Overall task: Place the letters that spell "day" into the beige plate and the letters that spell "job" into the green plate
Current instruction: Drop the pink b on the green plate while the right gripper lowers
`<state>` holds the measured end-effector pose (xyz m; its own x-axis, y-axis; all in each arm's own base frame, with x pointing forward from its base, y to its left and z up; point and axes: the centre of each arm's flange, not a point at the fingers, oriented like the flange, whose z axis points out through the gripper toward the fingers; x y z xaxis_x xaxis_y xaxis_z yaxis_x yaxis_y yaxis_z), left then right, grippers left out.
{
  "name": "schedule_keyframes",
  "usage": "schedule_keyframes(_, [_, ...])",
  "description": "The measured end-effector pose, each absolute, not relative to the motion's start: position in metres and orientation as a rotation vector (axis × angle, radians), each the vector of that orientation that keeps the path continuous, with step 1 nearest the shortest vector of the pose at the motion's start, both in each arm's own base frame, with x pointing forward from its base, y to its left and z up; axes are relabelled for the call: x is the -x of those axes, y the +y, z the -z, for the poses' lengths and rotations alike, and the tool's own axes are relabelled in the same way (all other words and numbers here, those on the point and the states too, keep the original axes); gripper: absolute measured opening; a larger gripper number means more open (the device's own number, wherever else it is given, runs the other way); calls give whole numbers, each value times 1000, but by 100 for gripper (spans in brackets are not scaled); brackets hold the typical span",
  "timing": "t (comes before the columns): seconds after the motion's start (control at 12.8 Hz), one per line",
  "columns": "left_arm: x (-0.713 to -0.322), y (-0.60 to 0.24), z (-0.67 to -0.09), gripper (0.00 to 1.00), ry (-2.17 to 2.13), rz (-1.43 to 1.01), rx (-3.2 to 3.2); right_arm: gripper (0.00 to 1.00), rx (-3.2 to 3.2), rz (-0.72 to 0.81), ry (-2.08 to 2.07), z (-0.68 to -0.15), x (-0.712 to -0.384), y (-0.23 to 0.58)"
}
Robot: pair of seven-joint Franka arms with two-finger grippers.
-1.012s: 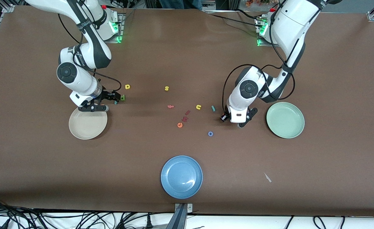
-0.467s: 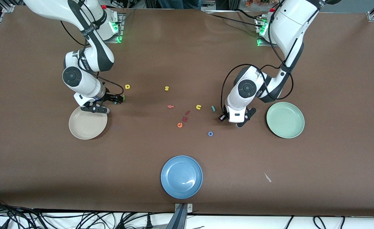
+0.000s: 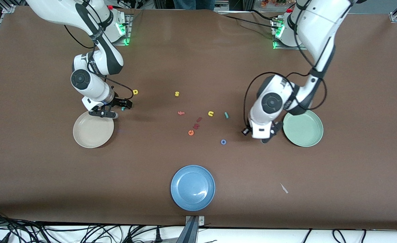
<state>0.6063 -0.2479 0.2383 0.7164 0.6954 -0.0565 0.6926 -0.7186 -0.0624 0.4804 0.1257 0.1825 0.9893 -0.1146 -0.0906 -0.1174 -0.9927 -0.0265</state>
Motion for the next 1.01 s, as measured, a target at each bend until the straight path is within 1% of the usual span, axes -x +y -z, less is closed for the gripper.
schedule_keyframes(0.16, [-631, -202, -273, 26, -1056, -128, 2908, 92, 3099, -129, 182, -176, -475, 125])
schedule_keyframes(0.23, [-637, -177, -280, 26, -977, -145, 2929, 92, 3099, -130, 182, -174, -474, 125])
schedule_keyframes(0.31, [-641, -150, -282, 26, -878, -184, 2948, 84, 3098, -130, 182, -174, -473, 125])
schedule_keyframes(0.39, [-641, -123, -279, 26, -772, -242, 2963, 84, 3098, -129, 182, -174, -473, 125])
schedule_keyframes(0.47, [-638, -96, -271, 26, -661, -308, 2979, 81, 3098, -128, 182, -174, -473, 125])
schedule_keyframes(0.54, [-634, -72, -258, 26, -570, -363, 2995, 81, 3097, -124, 182, -174, -473, 125])
schedule_keyframes(0.62, [-628, -50, -244, 26, -508, -415, 3007, 78, 3097, -123, 182, -174, -473, 125])
schedule_keyframes(0.7, [-624, -32, -229, 26, -474, -462, 3013, 77, 3097, -122, 182, -174, -474, 125])
schedule_keyframes(0.78, [-620, -22, -214, 26, -456, -493, 3019, 77, 3097, -122, 182, -174, -473, 125])
schedule_keyframes(0.86, [-617, -20, -200, 26, -447, -506, 3025, 73, 3097, -119, 181, -174, -474, 125])
schedule_keyframes(0.93, [-616, -23, -189, 26, -440, -515, 3030, 72, 3096, -118, 181, -174, -474, 125])
schedule_keyframes(1.01, [-615, -27, -182, 32, -432, -523, 3033, 72, 3096, -117, 181, -174, -474, 125])
